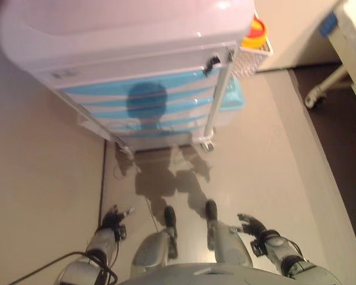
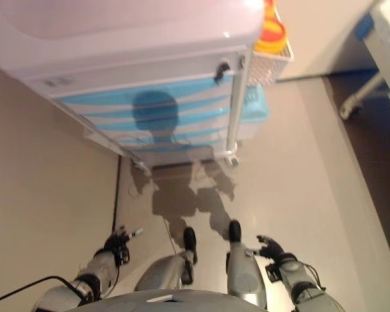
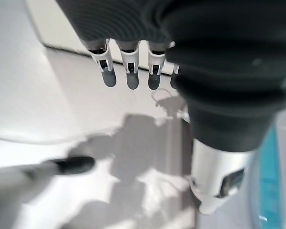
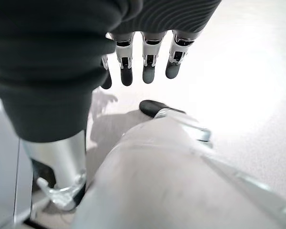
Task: Open the drawer and pick up the medicine
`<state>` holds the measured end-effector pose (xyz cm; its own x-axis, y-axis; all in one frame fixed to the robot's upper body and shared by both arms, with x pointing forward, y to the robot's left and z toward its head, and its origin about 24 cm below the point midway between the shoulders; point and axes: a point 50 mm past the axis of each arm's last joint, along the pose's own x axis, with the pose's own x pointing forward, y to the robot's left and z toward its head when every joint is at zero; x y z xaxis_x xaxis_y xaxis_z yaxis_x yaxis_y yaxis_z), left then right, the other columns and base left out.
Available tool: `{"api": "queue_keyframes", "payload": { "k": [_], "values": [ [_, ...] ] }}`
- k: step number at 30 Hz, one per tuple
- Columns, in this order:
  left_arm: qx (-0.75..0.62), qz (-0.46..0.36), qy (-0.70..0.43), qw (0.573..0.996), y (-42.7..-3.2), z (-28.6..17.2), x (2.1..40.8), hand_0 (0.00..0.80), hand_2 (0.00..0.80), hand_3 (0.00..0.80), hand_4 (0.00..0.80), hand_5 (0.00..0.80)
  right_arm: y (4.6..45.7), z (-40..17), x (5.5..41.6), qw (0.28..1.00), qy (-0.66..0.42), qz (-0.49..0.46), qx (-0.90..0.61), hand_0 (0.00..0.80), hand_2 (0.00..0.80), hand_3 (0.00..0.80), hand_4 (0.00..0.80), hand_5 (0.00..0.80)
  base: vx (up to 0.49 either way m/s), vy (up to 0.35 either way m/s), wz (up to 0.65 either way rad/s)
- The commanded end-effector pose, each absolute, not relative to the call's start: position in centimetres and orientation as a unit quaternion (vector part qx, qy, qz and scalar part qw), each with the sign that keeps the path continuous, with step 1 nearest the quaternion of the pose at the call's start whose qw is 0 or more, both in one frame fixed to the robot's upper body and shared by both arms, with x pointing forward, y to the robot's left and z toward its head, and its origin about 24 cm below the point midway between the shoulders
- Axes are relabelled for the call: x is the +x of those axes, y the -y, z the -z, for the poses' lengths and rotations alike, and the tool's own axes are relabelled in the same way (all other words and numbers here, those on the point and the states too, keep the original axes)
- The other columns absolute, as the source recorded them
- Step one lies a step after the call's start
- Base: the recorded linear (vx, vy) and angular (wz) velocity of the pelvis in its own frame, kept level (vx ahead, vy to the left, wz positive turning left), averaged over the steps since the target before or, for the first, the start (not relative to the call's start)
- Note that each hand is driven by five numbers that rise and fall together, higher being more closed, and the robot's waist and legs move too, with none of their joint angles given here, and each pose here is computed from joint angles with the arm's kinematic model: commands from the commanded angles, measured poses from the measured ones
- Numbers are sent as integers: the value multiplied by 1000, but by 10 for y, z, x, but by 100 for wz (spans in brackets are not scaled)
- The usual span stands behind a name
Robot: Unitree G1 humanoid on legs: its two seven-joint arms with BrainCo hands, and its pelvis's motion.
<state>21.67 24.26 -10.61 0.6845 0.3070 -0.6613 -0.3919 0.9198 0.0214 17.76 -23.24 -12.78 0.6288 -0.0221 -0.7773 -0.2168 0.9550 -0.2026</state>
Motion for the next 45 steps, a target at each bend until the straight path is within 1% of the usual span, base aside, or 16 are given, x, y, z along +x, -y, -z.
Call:
{"api": "queue_keyframes", "payload": {
  "k": [1, 5, 8, 9, 11, 13, 15, 18, 19, 20, 22, 25, 31, 36, 40, 45],
  "values": [
    [-164, -228, -236, 930, -256, 76, 249, 0, 0, 0, 0, 0, 240, 123, 179, 902, -408, -26, -140, 0, 0, 0, 0, 0, -142, 52, -36],
    [-249, -208, -108, 940, -266, 30, 291, 0, 0, 0, 0, 0, 240, 118, 187, 911, -389, -21, -137, 0, 0, 0, 0, 0, -79, 35, -28],
    [-299, -172, 0, 939, -275, -20, 324, 0, 0, 0, 0, 0, 241, 113, 195, 918, -373, -17, -133, 0, 0, 0, 0, 0, -56, 14, -26],
    [-318, -148, 45, 935, -277, -43, 337, 0, 0, 0, 0, 0, 242, 112, 197, 920, -369, -16, -131, 0, 0, 0, 0, 0, 51, 38, -29],
    [-337, -121, 100, 929, -279, -72, 350, 0, 0, 0, 0, 0, 242, 111, 198, 922, -365, -17, -130, 0, 0, 0, 0, 0, 63, 31, -25],
    [-360, -81, 185, 911, -283, -112, 361, 0, 0, 0, 0, 0, 245, 110, 196, 924, -361, -16, -127, 0, 0, 0, 0, 0, -25, -15, -24],
    [-376, -51, 245, 892, -284, -140, 367, 0, 0, 0, 0, 0, 246, 111, 194, 924, -361, -18, -128, 0, 0, 0, 0, 0, -16, -18, -15],
    [-405, -9, 324, 855, -286, -177, 371, 0, 0, 0, 0, 0, 248, 113, 188, 922, -364, -17, -127, 0, 0, 0, 0, 0, 1, -25, -13],
    [-407, -7, 328, 852, -287, -180, 371, 0, 0, 0, 0, 0, 248, 113, 188, 923, -364, -17, -126, 0, 0, 0, 0, 0, 36, -45, -4],
    [-420, 12, 368, 829, -289, -200, 372, 0, 0, 0, 0, 0, 250, 115, 182, 920, -370, -17, -125, 0, 0, 0, 0, 0, 44, -47, 0],
    [-429, 33, 401, 809, -291, -216, 372, 0, 0, 0, 0, 0, 250, 117, 179, 918, -374, -21, -127, 0, 0, 0, 0, 0, 43, -52, 0],
    [-439, 88, 456, 770, -288, -245, 370, 0, 0, 0, 0, 0, 250, 120, 171, 916, -379, -30, -129, 0, 0, 0, 0, 0, 29, -38, -1],
    [-462, 154, 519, 703, -283, -274, 365, 0, 0, 0, 0, 0, 247, 120, 171, 917, -374, -43, -133, 0, 0, 0, 0, 0, 10, -9, -1],
    [-444, 265, 567, 641, -262, -309, 357, 0, 0, 0, 0, 0, 243, 119, 174, 917, -371, -56, -137, 0, 0, 0, 0, 0, 14, -34, 0],
    [-406, 333, 577, 625, -240, -325, 349, 0, 0, 0, 0, 0, 241, 118, 177, 917, -370, -57, -137, 0, 0, 0, 0, 0, 4, -35, 6],
    [-386, 365, 579, 619, -229, -337, 344, 0, 0, 0, 0, 0, 241, 119, 176, 915, -377, -54, -134, 0, 0, 0, 0, 0, 21, -39, 6]
  ]
}}
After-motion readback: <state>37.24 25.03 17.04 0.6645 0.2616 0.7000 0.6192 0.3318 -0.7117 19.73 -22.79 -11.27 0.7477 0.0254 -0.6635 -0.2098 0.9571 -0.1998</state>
